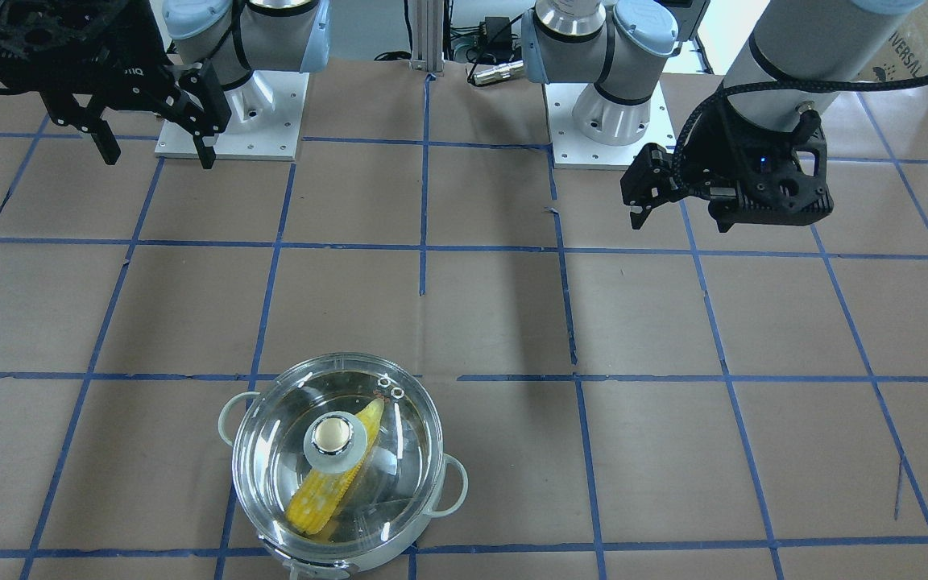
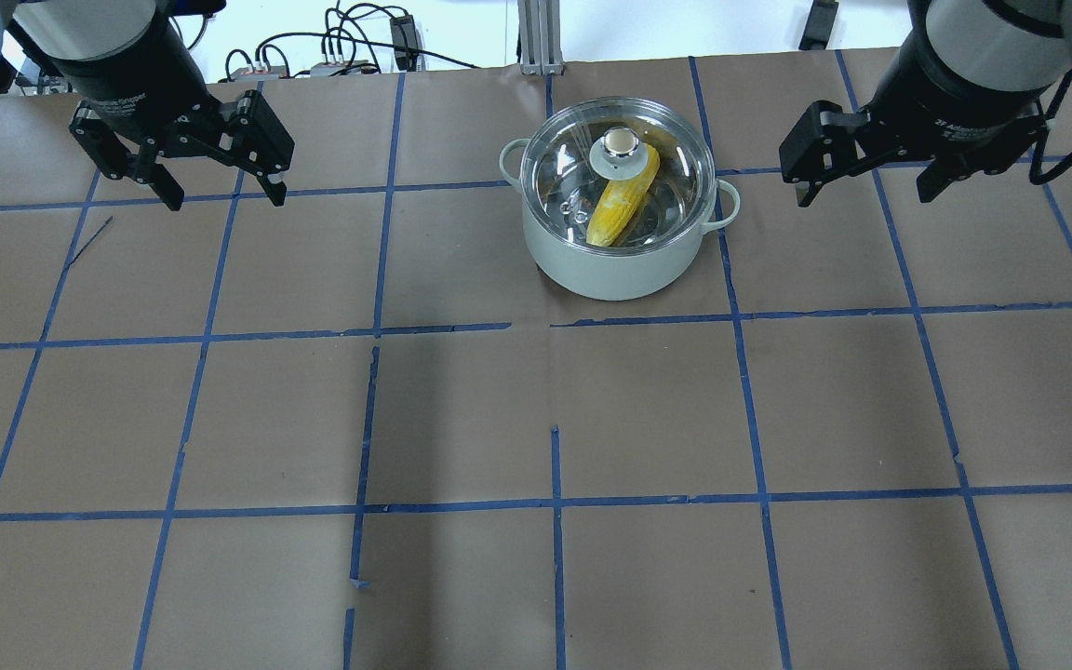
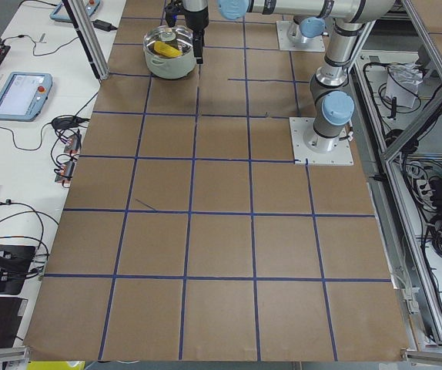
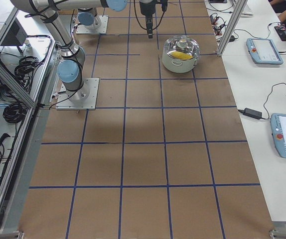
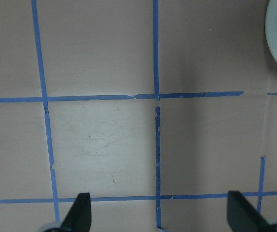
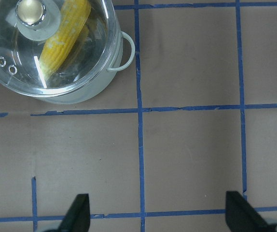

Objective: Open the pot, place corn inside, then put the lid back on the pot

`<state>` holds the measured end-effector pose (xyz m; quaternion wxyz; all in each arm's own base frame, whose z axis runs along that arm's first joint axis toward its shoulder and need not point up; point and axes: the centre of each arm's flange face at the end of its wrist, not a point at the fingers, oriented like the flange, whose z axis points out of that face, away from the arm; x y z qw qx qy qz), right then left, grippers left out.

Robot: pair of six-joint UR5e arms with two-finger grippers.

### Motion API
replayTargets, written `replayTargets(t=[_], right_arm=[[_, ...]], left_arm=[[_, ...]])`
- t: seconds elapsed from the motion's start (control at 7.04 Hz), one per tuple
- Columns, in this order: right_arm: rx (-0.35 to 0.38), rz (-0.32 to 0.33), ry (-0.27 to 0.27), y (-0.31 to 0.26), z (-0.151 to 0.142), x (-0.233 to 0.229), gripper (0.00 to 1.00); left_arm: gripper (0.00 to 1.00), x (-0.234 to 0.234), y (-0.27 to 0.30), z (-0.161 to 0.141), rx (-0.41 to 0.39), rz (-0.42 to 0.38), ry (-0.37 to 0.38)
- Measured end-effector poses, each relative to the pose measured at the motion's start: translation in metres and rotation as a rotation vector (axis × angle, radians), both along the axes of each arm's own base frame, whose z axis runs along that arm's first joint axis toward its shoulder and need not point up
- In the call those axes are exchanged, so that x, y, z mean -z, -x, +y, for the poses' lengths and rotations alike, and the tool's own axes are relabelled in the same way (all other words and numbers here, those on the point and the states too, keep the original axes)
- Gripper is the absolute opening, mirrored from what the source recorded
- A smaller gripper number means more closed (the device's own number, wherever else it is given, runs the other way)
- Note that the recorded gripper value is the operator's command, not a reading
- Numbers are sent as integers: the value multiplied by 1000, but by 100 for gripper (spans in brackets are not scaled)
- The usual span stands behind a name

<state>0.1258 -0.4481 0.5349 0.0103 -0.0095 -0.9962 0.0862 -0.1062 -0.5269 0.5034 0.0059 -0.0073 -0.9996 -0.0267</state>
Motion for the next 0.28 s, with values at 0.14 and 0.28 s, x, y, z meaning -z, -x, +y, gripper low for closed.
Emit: replayTargets(t=[0.14, 0.28], right_arm=[[0, 2, 4, 0, -1, -1, 100], [0, 3, 4, 0, -1, -1, 100]], left_arm=[[100, 1, 0, 0, 1, 0, -1], [100, 1, 0, 1, -1, 1, -2]])
